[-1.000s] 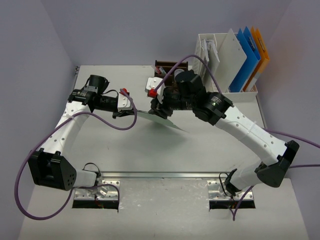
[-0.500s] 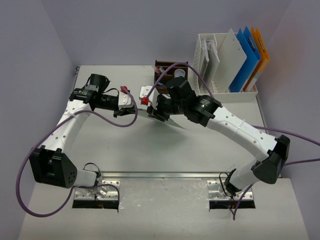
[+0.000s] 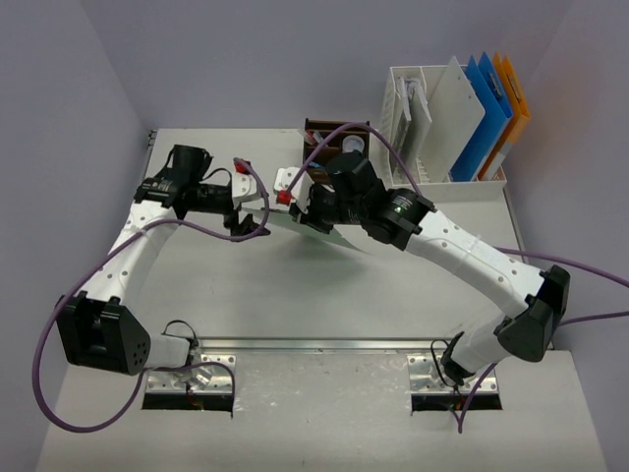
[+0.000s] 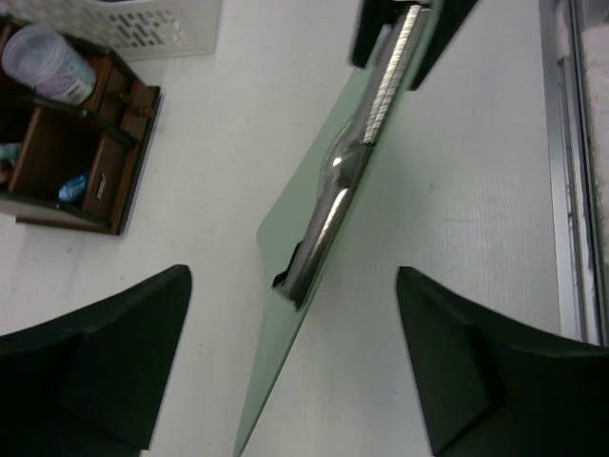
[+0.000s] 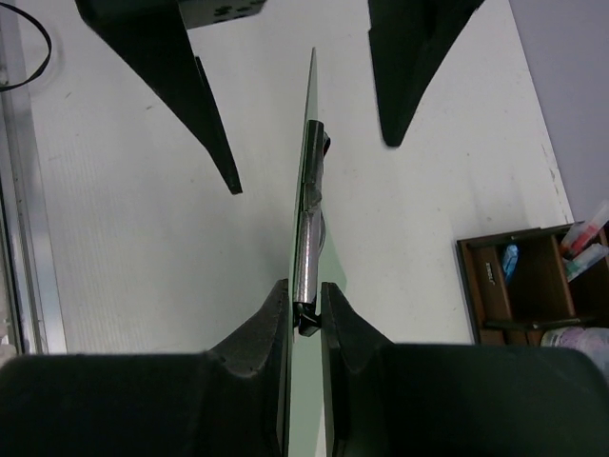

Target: Organize the desk

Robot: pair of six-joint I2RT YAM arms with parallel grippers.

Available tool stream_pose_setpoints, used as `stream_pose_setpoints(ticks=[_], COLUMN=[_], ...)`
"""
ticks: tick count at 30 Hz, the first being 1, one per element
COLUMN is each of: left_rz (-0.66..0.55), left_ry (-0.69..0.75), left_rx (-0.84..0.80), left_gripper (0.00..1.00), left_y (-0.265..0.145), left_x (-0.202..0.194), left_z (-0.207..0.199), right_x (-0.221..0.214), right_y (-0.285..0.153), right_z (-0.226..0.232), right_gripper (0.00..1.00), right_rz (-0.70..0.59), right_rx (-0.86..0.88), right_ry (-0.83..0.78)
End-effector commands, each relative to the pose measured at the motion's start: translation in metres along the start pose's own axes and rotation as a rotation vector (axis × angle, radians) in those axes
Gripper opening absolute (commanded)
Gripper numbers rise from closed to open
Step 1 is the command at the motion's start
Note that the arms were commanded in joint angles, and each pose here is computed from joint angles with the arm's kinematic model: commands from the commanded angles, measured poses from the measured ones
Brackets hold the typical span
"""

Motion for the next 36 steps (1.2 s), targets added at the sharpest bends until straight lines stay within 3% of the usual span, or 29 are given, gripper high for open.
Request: stream_pose_setpoints(ticks=[1,4,8,14,20,24,28,36], left_rz=[-0.158,-0.263,-0.285,-0.254,-0.295,-0.297,-0.3,-0.31], left_ry=[-0.091,-0.276,-0.499,-0.572,-0.576,-0.588,-0.593,-0.588], left_rx=[0.273,0.488,0.765,0.752,0.749,0.731,0.685,0.662], left_gripper=[0.99,1.0,1.0,1.0,1.0,1.0,1.0,1.0], left_y=[-0.038,-0.081,-0.115,-0.118,-0.116,-0.113,-0.108,-0.103], left_x=[0.044,0.061,0.071,0.074,0.076,0.075,0.074,0.069], left_z=[0.033,0.057,0.083,0.075,0.065,0.063,0.059,0.058], right_x=[0.024,0.027,0.035,0.066,0.089,0.1,0.093,0.03], right_y=[-0.05,-0.079,-0.117,-0.18,-0.236,-0.268,-0.286,-0.303], right_z=[-0.014,-0.026,-0.052,-0.102,-0.171,-0.208,-0.249,-0.308], right_gripper=[0.0,0.0,0.0,0.0,0.0,0.0,0.0,0.0], right_rz=[-0.092,-0.128,-0.212,-0.429,-0.489,-0.522,-0.478,-0.393], right_rx=[-0.132,-0.236,-0.398,-0.687,-1.051,-1.12,-1.173,-1.184], right_ry=[0.058,0.116,0.231,0.266,0.138,0.129,0.132,0.271])
Point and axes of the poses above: each gripper's point midway between its finger pads, its own y axis out along the fingers, its own z axis along the line the jaws close on, x = y × z, the point moved 4 cm from there along -y, back along the fingers
